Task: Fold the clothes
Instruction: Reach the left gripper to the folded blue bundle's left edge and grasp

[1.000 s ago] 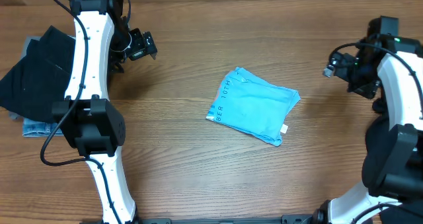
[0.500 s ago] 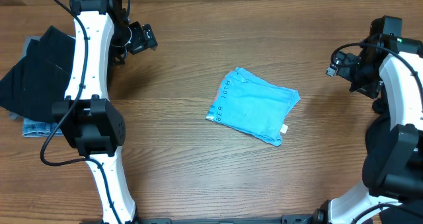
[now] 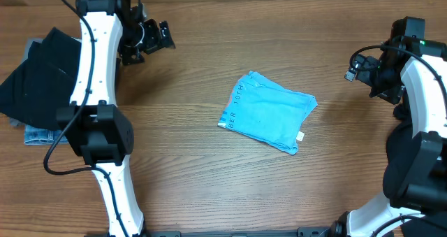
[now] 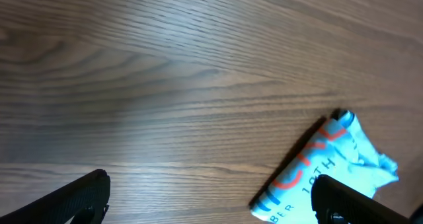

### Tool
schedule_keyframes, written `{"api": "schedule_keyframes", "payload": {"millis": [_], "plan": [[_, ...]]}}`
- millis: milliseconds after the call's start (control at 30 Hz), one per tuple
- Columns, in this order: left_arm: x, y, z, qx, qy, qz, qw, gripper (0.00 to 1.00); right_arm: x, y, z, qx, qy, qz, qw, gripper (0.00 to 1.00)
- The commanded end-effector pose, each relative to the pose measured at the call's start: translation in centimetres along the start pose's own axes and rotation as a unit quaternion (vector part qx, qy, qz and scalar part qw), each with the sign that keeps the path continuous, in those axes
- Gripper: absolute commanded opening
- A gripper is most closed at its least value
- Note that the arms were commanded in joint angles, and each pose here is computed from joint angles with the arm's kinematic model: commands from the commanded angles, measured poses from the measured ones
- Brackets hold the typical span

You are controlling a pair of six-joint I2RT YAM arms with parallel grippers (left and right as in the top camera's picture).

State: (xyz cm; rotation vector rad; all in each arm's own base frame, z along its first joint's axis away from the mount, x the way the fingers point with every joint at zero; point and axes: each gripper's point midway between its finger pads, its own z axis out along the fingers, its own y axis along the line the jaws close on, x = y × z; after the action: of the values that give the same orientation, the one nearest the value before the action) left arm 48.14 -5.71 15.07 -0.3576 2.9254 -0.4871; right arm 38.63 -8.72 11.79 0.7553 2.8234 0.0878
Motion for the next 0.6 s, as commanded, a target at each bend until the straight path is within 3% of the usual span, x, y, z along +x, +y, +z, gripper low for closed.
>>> {"api": "schedule_keyframes", "payload": {"millis": [0,267,567], "plan": [[2.0,-5.4,1.2,-0.024,-0.005,0.119,0.993,1.00,-0.4,0.1,-0.6,0.001,-0.012,-0.001,1.000,1.00],[7.3,-13.4,5.9,-0.046,0.005,0.296,0.954,1.00,-0.4,0.1,-0.6,0.001,-0.012,-0.001,1.000,1.00],[11.2,-13.0,13.5,-0.047,0.038,0.324,0.944,1.00,-0.4,0.1,-0.6,0.001,-0.012,-0.001,1.000,1.00]]}}
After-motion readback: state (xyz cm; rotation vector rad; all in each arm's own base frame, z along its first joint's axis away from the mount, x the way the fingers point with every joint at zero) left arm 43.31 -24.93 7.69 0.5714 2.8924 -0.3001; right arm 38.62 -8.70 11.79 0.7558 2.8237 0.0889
